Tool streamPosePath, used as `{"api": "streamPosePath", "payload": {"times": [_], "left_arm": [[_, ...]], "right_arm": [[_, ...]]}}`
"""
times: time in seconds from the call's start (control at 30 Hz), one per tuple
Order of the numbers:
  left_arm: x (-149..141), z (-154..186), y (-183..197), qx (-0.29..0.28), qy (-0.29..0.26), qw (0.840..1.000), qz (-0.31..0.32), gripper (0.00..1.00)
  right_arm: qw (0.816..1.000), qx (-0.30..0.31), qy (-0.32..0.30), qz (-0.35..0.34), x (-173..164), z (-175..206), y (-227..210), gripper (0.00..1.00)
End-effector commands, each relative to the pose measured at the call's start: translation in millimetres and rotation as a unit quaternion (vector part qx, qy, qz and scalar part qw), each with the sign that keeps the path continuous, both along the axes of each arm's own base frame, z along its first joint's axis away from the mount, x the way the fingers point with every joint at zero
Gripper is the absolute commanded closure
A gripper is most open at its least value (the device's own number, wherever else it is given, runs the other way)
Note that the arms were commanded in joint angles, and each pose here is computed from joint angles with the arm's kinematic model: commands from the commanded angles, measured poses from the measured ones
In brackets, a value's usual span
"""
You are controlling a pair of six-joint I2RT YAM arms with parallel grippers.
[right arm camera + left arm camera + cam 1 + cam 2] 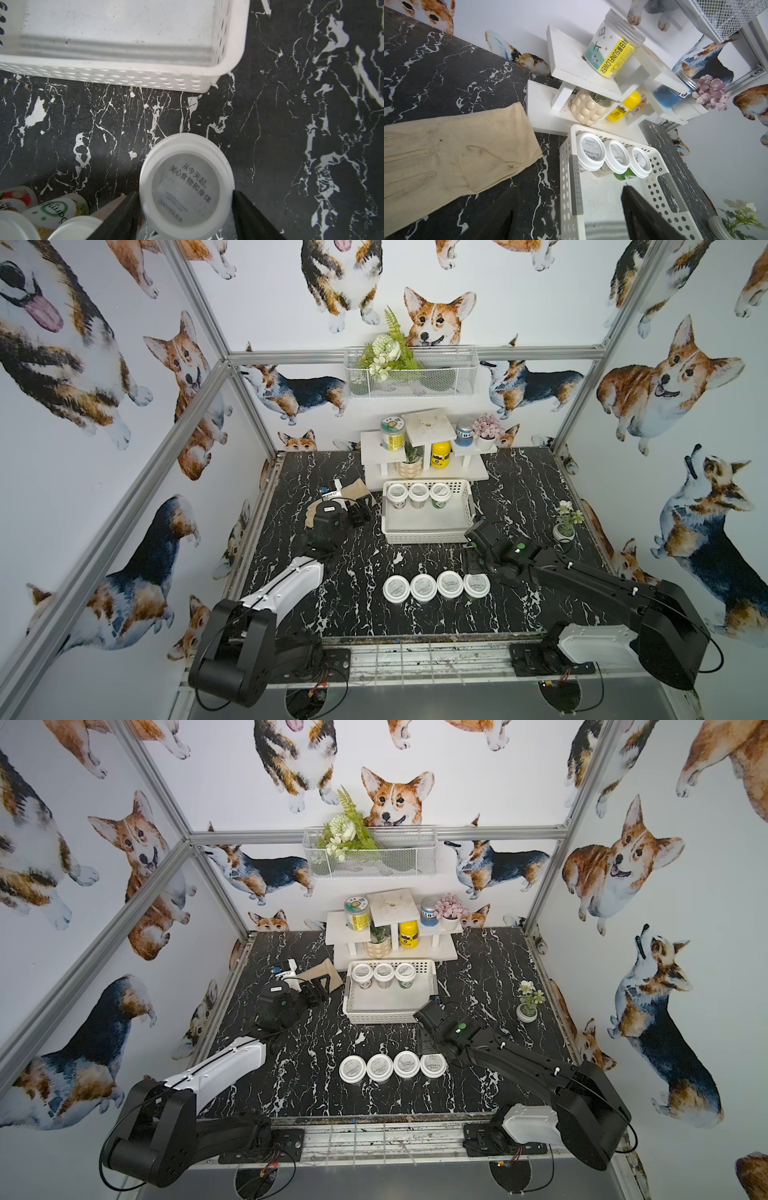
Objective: Put the yogurt in the basket
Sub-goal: Pick up the yogurt from the center of the board.
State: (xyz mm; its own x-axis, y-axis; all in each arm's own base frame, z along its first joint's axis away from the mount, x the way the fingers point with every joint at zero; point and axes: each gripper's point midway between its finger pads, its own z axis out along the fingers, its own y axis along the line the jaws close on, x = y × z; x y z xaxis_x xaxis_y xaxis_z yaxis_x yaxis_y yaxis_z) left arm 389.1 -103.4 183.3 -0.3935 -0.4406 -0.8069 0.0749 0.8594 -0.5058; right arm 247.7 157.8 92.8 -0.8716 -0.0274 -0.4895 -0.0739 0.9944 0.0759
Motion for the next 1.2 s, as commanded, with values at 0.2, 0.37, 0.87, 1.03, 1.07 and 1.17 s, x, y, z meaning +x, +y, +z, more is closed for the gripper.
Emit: {"api": "streamPosePath", "payload": {"times": [0.2,0.37,0.87,1.03,1.07,1.17], "left_arm": [[1.5,6.9,-0.1,0.000,-0.015,1.000,-0.001,0.18],[1.4,7.0,-0.2,-0.001,-0.014,1.000,-0.001,0.18],[1.4,7.1,-0.2,-0.001,-0.014,1.000,-0.001,0.18],[1.7,7.5,-0.7,0.000,-0.015,1.000,-0.002,0.18],[1.7,6.9,-0.2,-0.001,-0.014,1.000,-0.001,0.18],[1.7,6.5,-0.4,-0.001,-0.013,1.000,-0.001,0.18]], "right_arm": [[1.000,-0.019,0.000,-0.006,2.4,1.5,-4.3,0.23],[1.000,-0.020,-0.001,-0.006,3.0,1.3,-4.6,0.23],[0.999,-0.034,-0.002,0.000,7.1,6.9,-4.4,0.30],[1.000,-0.027,-0.005,0.006,6.8,17.7,-2.3,0.31],[1.000,-0.024,-0.005,0.007,6.8,19.6,-0.9,0.32],[1.000,-0.012,-0.003,0.014,6.4,25.4,4.5,0.32]]}}
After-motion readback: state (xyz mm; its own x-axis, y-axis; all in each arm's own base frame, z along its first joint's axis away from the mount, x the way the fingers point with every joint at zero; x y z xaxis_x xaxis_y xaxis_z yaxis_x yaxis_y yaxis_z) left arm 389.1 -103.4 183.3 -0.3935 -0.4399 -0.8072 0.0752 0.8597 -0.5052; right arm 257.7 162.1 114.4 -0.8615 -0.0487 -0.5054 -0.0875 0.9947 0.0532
